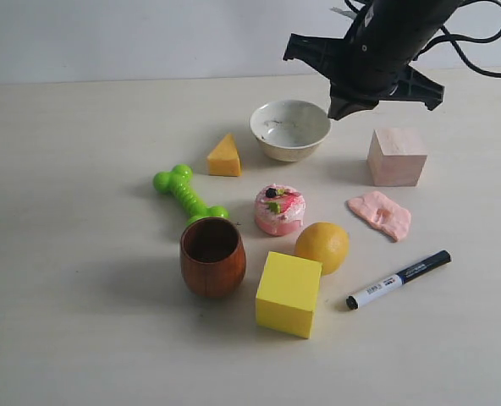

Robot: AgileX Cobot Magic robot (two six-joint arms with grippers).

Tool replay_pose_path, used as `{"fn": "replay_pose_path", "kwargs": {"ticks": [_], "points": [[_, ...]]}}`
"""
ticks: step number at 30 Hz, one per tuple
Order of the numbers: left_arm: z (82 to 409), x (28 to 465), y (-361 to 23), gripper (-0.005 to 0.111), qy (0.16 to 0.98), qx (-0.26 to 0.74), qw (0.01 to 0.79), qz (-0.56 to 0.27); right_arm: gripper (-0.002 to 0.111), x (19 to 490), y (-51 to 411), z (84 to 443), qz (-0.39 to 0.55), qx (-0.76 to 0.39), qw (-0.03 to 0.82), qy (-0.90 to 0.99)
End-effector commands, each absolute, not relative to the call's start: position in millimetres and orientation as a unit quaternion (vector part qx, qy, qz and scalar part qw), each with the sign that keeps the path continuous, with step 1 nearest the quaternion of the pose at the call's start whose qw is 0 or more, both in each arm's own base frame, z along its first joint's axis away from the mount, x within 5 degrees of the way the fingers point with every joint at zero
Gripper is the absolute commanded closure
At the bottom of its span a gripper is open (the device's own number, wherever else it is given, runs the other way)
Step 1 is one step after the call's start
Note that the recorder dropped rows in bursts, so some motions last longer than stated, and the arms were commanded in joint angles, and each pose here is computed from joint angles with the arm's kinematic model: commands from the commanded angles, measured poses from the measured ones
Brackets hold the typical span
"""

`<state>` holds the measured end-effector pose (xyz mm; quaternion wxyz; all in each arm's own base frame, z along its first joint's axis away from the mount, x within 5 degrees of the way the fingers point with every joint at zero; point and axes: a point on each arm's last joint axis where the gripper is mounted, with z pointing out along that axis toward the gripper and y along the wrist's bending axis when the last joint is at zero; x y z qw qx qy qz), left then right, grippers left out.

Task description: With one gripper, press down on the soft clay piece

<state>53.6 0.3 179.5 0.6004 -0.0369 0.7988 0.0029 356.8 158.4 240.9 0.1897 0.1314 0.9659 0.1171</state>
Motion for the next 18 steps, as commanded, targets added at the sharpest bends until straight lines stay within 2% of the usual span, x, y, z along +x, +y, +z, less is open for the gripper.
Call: {"fn": "replay_pose_path", "kwargs": {"ticks": [1, 9, 14, 18], "points": [[181, 53, 0, 0.107, 0.794, -0.038, 0.607, -0.002, 0.108, 357, 156, 242, 0.102, 0.111, 0.203, 0.968], [181, 53, 0, 0.107, 0.794, -0.038, 0.607, -0.002, 0.108, 347, 144, 237, 0.025, 0.085, 0.158, 0.983], [181, 53, 0, 0.107, 0.794, -0.038, 0.607, -0.002, 0.108, 341, 142, 265, 0.058, 0.048, 0.227, 0.971], [181, 53, 0, 0.107, 0.794, -0.038, 0.607, -0.002, 0.108, 316, 127, 300, 0.068, 0.023, 0.309, 0.948]]}}
